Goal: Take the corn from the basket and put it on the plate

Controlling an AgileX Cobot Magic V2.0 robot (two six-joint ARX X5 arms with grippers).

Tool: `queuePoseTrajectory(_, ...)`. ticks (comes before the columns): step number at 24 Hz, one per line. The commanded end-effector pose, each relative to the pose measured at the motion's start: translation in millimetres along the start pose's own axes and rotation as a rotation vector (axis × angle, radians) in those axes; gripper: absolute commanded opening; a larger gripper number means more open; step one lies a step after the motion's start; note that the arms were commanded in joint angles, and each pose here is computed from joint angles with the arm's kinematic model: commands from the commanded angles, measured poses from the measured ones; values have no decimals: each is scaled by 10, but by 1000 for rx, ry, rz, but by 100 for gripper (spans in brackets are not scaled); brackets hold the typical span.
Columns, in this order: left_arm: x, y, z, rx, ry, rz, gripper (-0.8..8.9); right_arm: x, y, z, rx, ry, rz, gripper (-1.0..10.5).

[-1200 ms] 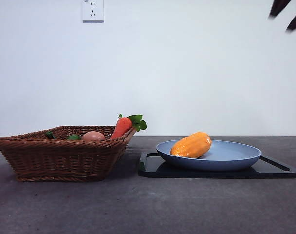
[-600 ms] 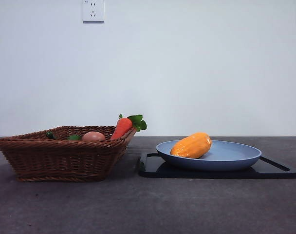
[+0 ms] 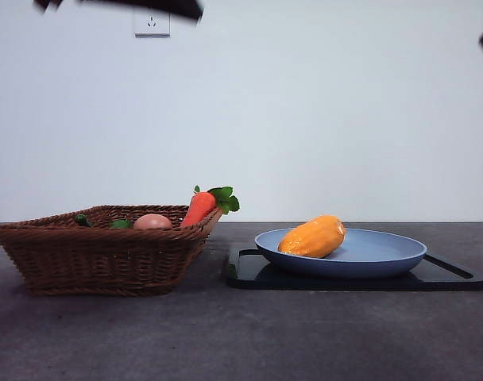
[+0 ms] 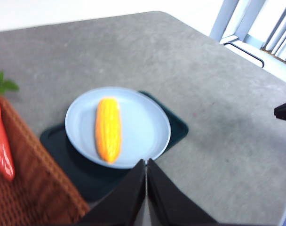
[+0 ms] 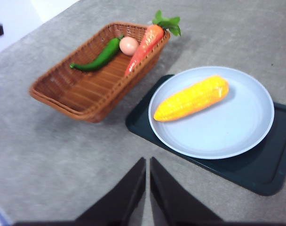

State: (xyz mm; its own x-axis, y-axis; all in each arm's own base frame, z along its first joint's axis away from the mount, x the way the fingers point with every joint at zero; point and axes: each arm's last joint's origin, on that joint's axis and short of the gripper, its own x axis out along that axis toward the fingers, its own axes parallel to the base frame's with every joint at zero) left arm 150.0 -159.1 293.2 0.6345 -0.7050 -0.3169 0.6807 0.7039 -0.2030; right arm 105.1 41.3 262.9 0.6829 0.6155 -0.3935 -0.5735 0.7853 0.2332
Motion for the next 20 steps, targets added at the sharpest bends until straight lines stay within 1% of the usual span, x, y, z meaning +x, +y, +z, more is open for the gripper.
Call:
queuePoseTrajectory(1, 19, 11, -102, -16, -43, -10, 7, 55, -23, -81, -1, -39, 8, 2)
queuePoseTrajectory(6, 52, 52, -241, -10, -92, -8, 7, 129, -66, -160, -2, -99, -3, 2)
queuePoseTrajectory(8, 54, 68, -255, -13, -85, 7, 7, 133, -68, -161, -1, -97, -2, 2)
queuePoseTrajectory(20, 54, 67, -252, -14, -87, 7, 8, 127, -65, -151, -5, -102, -2, 2)
